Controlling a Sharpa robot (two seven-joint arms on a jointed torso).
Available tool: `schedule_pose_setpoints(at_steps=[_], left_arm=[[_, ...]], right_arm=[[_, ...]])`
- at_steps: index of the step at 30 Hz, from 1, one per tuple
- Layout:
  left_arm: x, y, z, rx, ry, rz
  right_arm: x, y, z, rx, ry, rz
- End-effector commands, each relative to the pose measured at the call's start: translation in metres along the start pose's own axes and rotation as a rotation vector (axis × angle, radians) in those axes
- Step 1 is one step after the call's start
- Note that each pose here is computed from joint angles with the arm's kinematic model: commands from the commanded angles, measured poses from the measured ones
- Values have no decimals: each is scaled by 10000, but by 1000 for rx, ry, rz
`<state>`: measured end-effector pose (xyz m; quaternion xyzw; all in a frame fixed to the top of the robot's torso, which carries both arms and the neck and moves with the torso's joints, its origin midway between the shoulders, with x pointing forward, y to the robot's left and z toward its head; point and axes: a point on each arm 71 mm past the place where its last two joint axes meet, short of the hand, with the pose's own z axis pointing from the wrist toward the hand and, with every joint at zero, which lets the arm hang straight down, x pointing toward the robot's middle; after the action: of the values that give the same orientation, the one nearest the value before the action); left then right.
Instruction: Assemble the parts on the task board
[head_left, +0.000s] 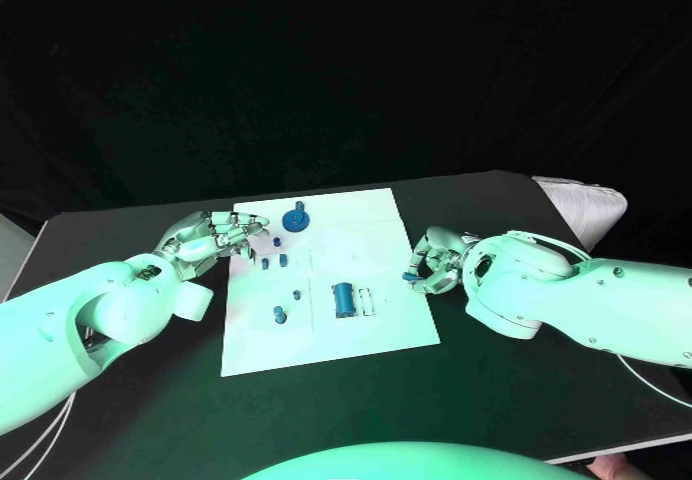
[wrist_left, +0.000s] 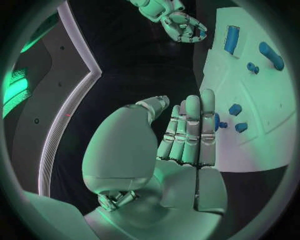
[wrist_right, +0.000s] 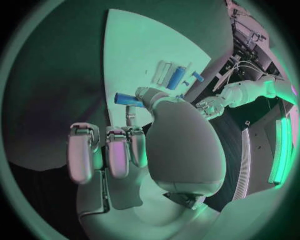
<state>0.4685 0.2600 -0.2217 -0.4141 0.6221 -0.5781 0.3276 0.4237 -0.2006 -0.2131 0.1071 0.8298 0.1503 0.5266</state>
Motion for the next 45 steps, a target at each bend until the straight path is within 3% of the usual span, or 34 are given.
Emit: schedule_pose_setpoints(at_steps=[1,8,15,38,45], left_arm=[[38,-3,7,5,22,-8],[38,-5,3,4,23,-8],[42,-6,1,3,25,-8],[34,-12,-16,-1,25,-6],[34,-10,-14,-2,26,-6]], right_arm=[[108,72,38,-16,37,33],[281,193,106,-27,61,38],[358,282,125,-25,67,36],[529,419,215,-13,146,-16],[533,405,244,-8,147,-39]])
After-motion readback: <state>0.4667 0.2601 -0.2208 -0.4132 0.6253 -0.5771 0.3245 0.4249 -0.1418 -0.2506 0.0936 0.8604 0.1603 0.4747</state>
